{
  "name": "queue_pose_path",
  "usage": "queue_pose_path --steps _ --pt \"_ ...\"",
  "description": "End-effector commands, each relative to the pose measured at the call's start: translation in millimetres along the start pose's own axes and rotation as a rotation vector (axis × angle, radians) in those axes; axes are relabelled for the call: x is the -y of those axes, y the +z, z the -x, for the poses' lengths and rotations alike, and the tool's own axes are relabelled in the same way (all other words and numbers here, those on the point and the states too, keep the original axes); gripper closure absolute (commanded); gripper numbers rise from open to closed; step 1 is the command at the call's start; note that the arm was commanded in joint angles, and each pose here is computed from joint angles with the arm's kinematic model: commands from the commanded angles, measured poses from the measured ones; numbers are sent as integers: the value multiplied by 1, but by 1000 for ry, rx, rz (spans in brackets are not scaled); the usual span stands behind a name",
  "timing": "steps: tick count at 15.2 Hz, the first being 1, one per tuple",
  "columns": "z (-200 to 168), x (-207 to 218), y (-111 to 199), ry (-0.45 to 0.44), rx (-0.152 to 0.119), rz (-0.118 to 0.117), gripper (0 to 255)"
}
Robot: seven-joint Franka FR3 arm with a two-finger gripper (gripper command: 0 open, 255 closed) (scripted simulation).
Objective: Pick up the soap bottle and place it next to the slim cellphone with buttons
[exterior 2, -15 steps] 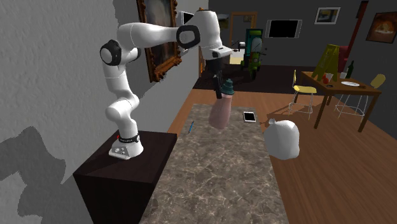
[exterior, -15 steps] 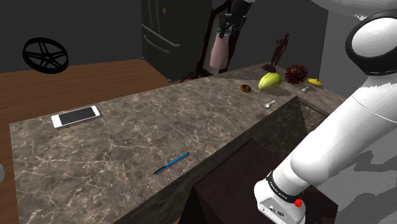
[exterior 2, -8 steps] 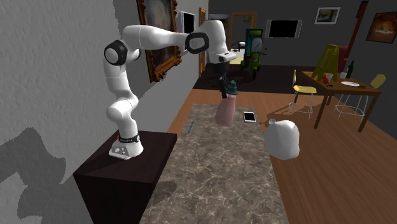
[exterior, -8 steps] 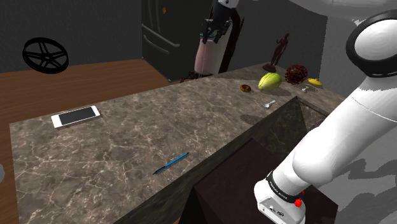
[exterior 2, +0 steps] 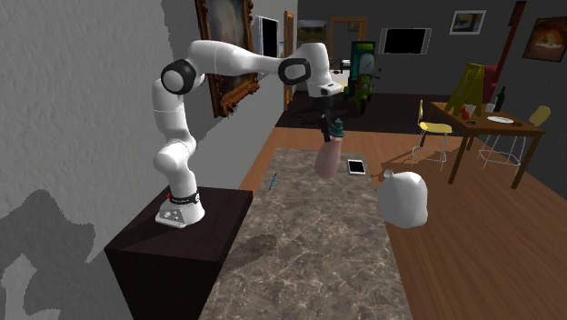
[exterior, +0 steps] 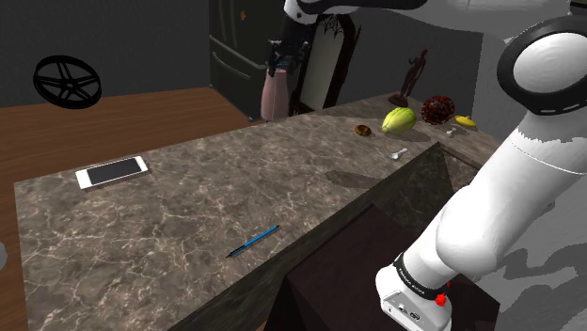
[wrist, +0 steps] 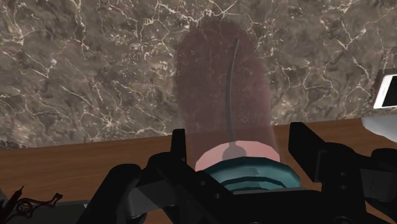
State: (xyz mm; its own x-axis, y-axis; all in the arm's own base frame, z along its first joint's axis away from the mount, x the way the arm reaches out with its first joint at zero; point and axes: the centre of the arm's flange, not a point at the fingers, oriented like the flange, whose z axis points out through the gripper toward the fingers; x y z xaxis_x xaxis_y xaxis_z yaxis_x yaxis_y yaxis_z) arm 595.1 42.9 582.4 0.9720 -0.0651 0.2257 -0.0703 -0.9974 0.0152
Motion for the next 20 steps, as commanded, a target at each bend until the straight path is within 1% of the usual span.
queue_pose_path --steps 1,20 --pt "-3 23 10 1 -1 0 255" --pt "-32 252 109 1 -1 0 255"
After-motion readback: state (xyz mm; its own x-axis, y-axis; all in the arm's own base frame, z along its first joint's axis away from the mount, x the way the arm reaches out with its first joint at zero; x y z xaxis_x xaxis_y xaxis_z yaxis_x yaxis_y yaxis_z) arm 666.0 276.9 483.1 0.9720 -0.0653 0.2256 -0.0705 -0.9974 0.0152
